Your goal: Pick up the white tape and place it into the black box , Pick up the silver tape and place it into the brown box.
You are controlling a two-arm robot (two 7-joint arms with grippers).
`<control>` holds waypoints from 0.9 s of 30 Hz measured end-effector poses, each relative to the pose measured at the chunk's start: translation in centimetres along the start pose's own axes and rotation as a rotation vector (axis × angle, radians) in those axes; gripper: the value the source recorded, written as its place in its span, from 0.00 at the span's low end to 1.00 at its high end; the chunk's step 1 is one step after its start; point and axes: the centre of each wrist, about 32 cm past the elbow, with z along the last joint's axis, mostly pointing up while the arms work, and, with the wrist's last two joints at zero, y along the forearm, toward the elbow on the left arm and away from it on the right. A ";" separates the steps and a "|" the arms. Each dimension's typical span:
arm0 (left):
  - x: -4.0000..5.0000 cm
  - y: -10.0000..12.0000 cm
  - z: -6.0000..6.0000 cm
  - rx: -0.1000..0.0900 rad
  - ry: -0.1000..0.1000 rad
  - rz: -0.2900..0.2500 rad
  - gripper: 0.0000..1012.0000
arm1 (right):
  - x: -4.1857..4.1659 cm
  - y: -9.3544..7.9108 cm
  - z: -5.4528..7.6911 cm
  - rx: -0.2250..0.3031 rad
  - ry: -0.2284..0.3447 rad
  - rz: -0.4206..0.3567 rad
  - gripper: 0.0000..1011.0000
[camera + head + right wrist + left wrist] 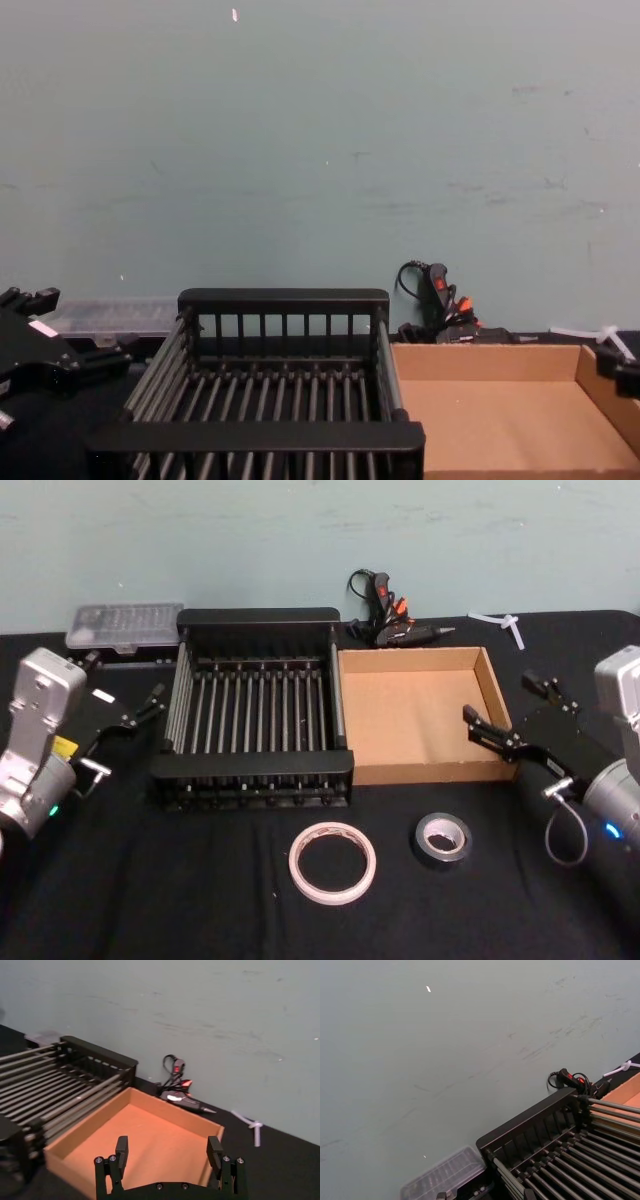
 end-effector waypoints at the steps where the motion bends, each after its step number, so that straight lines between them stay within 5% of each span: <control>1: 0.00 0.0 0.0 0.000 0.000 0.000 0.99 | -0.12 -0.2 0.0 -0.002 0.004 0.005 0.99; 13: 0.00 0.0 0.0 0.000 0.000 0.000 0.99 | -1.66 -2.5 0.3 -0.057 0.049 0.083 0.99; 27: 0.00 0.0 0.0 0.000 0.000 0.000 0.99 | -2.84 -4.6 -0.5 -0.185 0.097 0.136 0.99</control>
